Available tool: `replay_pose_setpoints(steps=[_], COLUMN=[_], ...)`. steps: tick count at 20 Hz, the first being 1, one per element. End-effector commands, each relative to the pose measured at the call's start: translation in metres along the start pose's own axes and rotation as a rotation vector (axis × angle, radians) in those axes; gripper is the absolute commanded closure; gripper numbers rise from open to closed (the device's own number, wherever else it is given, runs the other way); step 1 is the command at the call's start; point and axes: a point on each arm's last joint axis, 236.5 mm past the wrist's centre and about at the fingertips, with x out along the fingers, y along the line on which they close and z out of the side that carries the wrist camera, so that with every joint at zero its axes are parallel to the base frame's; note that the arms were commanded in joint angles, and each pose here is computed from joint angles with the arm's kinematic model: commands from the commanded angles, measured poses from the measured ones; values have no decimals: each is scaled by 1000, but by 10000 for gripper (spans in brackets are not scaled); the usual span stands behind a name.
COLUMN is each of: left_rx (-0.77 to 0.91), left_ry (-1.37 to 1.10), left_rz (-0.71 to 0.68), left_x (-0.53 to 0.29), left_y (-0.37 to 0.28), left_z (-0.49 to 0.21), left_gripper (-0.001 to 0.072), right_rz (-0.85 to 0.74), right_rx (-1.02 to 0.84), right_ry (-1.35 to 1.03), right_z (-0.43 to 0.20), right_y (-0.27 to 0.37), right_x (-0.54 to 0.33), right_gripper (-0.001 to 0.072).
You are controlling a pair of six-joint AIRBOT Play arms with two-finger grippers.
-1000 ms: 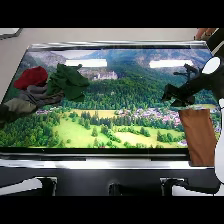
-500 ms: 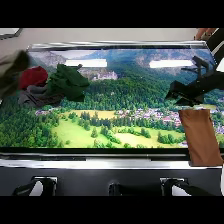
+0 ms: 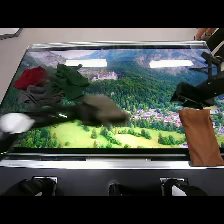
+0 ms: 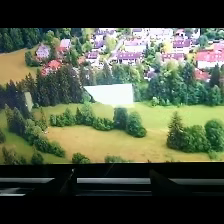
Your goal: Fold the shirts.
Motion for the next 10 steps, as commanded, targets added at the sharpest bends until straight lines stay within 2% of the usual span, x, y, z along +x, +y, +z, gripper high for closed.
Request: replay_pose_setpoints(steps=[1,2,3,4,5,8,10], left_rx=[21,-6,-32,-55,-65,-60,-63], left_ry=[416,463,494,512,501,369,295], left_rz=[39,63,78,82,77,83,152], left_x=[91,105,113,113,106,61,16], left_y=[22,36,47,52,55,69,95], left_z=[-118,-128,-129,-121,-103,-22,11], left_gripper=[681,677,447,75,-10,-9,-7], right_rz=[-74,-88,-97,-95,-92,-73,4], right_rx=[7,10,11,10,10,13,-7], right_ry=[15,11,6,0,-6,17,115], right_z=[-6,-5,-4,-2,-1,-4,-24], right_y=[-17,-20,-22,-22,-21,-19,-7], right_x=[-3,-3,-3,-3,-3,6,30], right_gripper=[184,184,184,184,184,183,168])
